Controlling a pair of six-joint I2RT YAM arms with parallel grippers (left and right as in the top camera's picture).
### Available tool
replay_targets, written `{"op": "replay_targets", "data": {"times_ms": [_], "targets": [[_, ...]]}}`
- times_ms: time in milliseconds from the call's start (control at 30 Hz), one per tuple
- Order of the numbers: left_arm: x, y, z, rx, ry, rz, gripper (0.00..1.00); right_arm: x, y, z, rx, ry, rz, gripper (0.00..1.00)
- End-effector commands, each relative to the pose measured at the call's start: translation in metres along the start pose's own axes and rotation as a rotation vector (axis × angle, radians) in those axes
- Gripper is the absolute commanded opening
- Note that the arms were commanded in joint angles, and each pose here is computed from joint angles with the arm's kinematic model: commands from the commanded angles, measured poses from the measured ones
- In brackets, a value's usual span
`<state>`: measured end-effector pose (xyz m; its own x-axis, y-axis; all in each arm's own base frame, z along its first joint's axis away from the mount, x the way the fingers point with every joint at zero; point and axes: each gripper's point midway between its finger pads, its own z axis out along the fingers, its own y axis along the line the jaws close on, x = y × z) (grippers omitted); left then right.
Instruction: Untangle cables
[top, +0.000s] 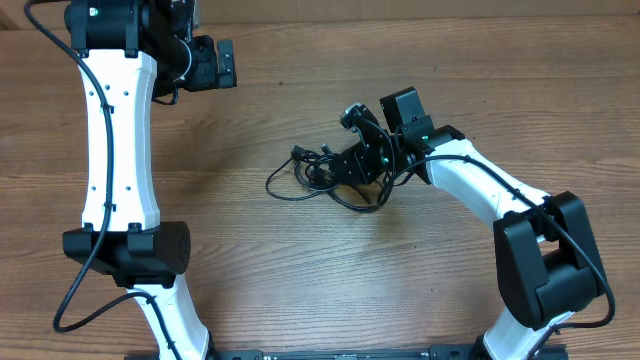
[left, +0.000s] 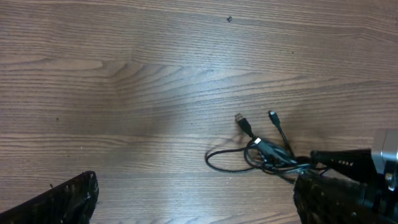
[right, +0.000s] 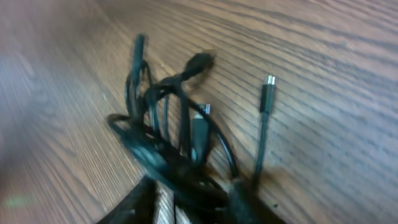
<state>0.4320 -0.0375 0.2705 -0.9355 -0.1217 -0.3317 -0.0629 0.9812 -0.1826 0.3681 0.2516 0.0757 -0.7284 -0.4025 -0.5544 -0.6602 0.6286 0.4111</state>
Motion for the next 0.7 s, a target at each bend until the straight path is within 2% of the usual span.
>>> {"op": "replay_targets", "data": {"times_ms": [0,500,600,667], "targets": [[-0.001,-0.003,0.001,0.011,0.001,0.018,1.00,0.004,0.002,0.003,-0.008,0.010,0.002,0.22],[-0.001,-0.003,0.001,0.011,0.001,0.018,1.00,0.008,0.003,0.003,-0.009,0.028,0.066,0.20],[-0.001,-0.003,0.001,0.011,0.001,0.018,1.00,0.005,0.008,0.003,-0.042,0.015,0.061,0.13],[-0.001,-0.003,0.001,0.011,0.001,0.018,0.99,-0.003,0.018,-0.001,-0.101,-0.007,0.051,0.13]]}}
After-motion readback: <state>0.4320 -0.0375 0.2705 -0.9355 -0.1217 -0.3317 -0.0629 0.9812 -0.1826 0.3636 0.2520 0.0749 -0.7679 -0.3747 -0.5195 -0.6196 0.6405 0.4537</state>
